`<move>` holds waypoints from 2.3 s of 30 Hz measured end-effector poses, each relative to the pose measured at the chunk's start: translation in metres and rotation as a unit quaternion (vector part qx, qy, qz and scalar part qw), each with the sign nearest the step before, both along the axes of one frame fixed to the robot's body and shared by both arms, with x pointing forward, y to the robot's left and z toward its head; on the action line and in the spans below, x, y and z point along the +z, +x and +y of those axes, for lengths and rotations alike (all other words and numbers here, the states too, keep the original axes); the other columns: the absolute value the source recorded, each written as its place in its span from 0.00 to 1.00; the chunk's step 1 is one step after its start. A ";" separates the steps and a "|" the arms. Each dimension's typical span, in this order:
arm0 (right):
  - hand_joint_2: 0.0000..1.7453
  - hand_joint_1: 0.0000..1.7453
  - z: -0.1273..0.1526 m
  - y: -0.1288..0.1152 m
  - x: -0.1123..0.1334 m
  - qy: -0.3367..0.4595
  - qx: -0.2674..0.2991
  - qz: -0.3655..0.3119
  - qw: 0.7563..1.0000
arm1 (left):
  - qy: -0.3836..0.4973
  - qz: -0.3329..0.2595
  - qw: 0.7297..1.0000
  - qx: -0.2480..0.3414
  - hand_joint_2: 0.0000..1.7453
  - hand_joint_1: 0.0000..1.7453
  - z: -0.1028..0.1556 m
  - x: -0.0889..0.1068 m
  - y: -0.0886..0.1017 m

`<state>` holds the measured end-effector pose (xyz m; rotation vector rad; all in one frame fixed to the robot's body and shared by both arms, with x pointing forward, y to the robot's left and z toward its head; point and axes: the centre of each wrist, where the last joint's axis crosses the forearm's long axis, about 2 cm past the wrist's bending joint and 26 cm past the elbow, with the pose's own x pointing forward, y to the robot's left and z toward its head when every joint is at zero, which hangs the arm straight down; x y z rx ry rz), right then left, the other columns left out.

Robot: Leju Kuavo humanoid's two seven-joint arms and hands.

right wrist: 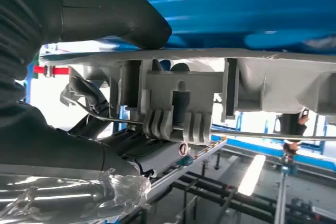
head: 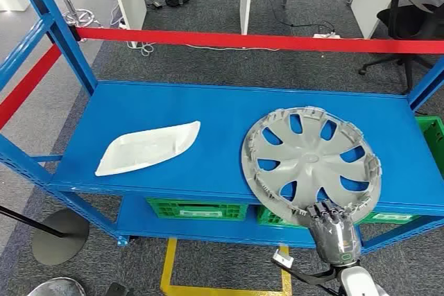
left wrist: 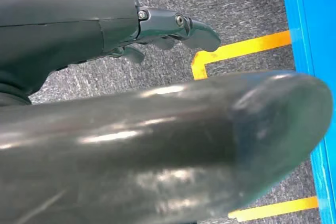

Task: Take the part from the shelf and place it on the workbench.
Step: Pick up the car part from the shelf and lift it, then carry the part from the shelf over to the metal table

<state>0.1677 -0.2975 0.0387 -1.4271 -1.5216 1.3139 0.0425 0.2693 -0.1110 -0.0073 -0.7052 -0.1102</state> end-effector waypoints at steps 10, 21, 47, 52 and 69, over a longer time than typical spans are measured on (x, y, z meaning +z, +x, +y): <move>1.00 1.00 -0.007 0.026 0.070 -0.045 0.174 -0.120 0.976 | 0.004 0.000 1.000 0.012 1.00 0.00 0.001 0.000 -0.003; 1.00 1.00 0.000 0.013 0.119 -0.032 0.129 -0.216 0.967 | 0.018 0.002 1.000 0.018 1.00 0.00 0.001 0.000 -0.004; 1.00 1.00 0.035 0.000 0.128 0.040 0.112 -0.235 0.965 | 0.017 0.003 0.999 0.036 1.00 0.00 -0.004 0.000 -0.005; 1.00 1.00 0.036 0.000 0.128 0.045 0.107 -0.234 0.965 | 0.017 0.003 0.999 0.036 1.00 0.00 -0.004 0.000 -0.005; 1.00 1.00 0.065 -0.035 0.114 0.135 0.102 -0.181 0.969 | 0.049 0.029 0.997 -0.053 1.00 0.00 -0.015 0.002 0.008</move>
